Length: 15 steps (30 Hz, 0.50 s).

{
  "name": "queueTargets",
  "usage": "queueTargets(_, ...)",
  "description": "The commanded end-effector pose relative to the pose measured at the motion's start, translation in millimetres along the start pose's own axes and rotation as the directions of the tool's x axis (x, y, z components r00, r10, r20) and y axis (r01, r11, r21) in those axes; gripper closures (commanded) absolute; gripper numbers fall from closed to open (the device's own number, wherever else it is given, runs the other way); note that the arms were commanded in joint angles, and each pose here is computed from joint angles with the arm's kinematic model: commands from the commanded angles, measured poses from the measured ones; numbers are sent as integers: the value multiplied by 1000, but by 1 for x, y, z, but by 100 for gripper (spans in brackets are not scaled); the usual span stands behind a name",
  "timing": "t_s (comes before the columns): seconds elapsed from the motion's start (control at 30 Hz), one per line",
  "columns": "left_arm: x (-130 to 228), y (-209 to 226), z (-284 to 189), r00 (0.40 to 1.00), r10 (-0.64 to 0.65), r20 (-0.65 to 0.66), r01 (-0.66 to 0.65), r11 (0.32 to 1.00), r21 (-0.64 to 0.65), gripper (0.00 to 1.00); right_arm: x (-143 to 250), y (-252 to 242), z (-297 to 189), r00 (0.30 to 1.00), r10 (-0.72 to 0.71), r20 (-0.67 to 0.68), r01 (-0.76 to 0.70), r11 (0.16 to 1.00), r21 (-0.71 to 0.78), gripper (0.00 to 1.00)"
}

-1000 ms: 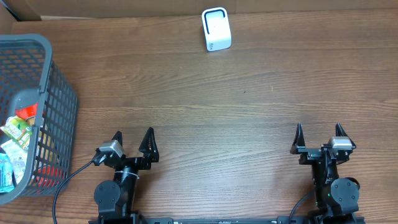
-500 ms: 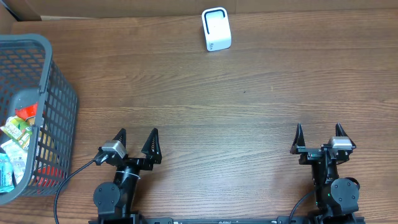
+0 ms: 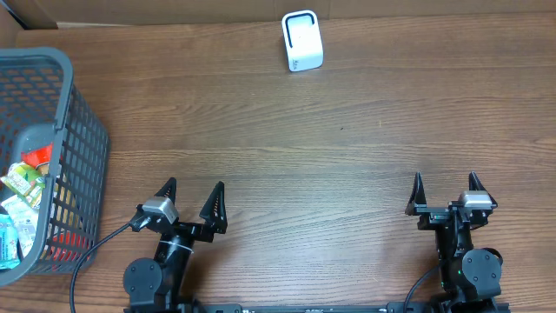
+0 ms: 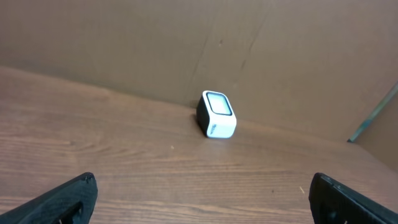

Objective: Scan the item barcode
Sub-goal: 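Open the left gripper and swing it toward the grey basket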

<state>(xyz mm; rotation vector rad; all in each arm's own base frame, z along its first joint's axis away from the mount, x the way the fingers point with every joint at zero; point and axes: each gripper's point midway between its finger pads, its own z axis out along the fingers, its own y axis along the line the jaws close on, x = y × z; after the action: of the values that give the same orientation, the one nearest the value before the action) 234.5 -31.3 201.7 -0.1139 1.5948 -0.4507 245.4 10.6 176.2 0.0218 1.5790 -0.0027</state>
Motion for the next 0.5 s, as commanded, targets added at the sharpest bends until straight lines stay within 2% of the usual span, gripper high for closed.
queueTargets(0.0,-30,-17,-10,994,94,48,-95,995,26,0,1,1,0,1000,-3,6,3,1000,-5,0)
queueTargets(0.47,-72,-39,-31,987,130,97,-134,990,36,0,1,1,0,1000,-3,6,3,1000,-5,0)
